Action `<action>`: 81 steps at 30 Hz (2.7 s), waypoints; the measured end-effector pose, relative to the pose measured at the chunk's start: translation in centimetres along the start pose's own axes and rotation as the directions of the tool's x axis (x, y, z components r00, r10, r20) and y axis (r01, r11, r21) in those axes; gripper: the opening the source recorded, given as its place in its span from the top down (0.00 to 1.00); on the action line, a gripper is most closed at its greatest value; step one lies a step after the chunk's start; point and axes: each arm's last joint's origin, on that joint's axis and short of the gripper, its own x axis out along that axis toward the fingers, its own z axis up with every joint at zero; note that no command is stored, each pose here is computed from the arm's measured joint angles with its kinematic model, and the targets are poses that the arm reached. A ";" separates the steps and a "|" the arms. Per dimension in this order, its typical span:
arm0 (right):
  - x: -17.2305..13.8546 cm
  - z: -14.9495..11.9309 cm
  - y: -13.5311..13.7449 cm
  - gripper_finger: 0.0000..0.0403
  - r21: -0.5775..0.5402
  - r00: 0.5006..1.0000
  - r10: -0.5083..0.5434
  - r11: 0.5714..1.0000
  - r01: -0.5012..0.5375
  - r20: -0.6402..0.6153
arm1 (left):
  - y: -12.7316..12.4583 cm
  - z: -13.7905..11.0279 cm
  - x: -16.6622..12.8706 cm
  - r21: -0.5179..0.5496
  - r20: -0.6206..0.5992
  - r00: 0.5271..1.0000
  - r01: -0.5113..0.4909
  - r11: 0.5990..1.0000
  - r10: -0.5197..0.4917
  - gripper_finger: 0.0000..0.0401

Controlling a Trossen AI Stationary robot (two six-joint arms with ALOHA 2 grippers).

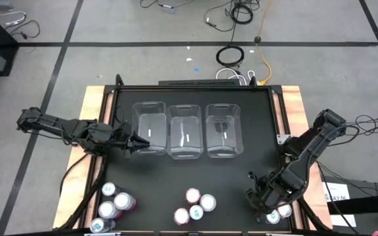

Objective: Sort soda cans
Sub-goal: Put the pink-white soda can into the middle transparent bin

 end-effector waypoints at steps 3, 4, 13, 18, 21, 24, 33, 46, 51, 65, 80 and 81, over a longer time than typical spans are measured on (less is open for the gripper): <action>0.0 -0.3 -0.1 0.06 -0.003 1.000 -0.006 1.000 0.006 -0.027 | 0.0 0.0 0.0 0.000 0.000 1.000 0.000 1.000 0.000 0.87; 0.0 -0.3 -0.1 0.06 -0.004 0.999 -0.009 1.000 0.009 -0.039 | 0.0 0.0 0.0 0.001 0.000 1.000 0.000 1.000 0.000 0.87; 0.7 -0.8 0.2 0.06 -0.023 0.995 -0.049 0.999 0.047 -0.085 | 0.0 0.0 0.0 0.001 0.000 1.000 0.000 1.000 0.000 0.87; 2.1 -1.2 0.9 0.06 -0.077 0.987 -0.099 0.993 0.090 -0.127 | 0.0 0.0 0.0 0.001 -0.001 1.000 -0.001 1.000 0.001 0.87; 2.7 -1.4 1.1 0.06 -0.087 0.980 -0.129 0.989 0.117 -0.152 | 0.0 0.0 0.0 0.001 -0.001 1.000 -0.001 1.000 0.001 0.87; 3.3 -1.5 1.3 0.06 -0.093 0.973 -0.154 0.986 0.139 -0.173 | 0.0 0.0 0.0 0.001 -0.001 1.000 -0.001 1.000 0.001 0.87; 4.3 -1.9 1.6 0.08 -0.127 0.949 -0.208 0.975 0.182 -0.238 | 0.0 0.0 0.0 0.001 -0.001 1.000 -0.001 1.000 0.001 0.87; 4.3 -1.9 1.6 0.31 -0.127 0.947 -0.210 0.975 0.184 -0.241 | 0.0 0.0 0.0 0.001 -0.001 1.000 -0.001 1.000 0.001 0.87; 4.2 -1.9 1.6 0.31 -0.127 0.948 -0.211 0.974 0.185 -0.239 | 0.0 0.0 0.0 0.001 -0.001 1.000 -0.001 1.000 0.001 0.87; 4.2 -0.4 1.8 0.31 -0.145 0.951 -0.203 0.974 0.172 -0.235 | 0.0 0.0 0.0 0.001 -0.001 1.000 -0.001 1.000 0.001 0.87; 1.0 2.5 0.8 0.31 -0.074 0.992 -0.061 0.996 0.053 -0.112 | 0.0 0.0 0.0 0.001 -0.001 1.000 -0.001 1.000 0.001 0.87; 0.9 2.7 0.8 0.31 -0.077 0.993 -0.056 0.996 0.047 -0.108 | 0.0 0.0 0.0 0.001 -0.001 1.000 -0.001 1.000 0.001 0.87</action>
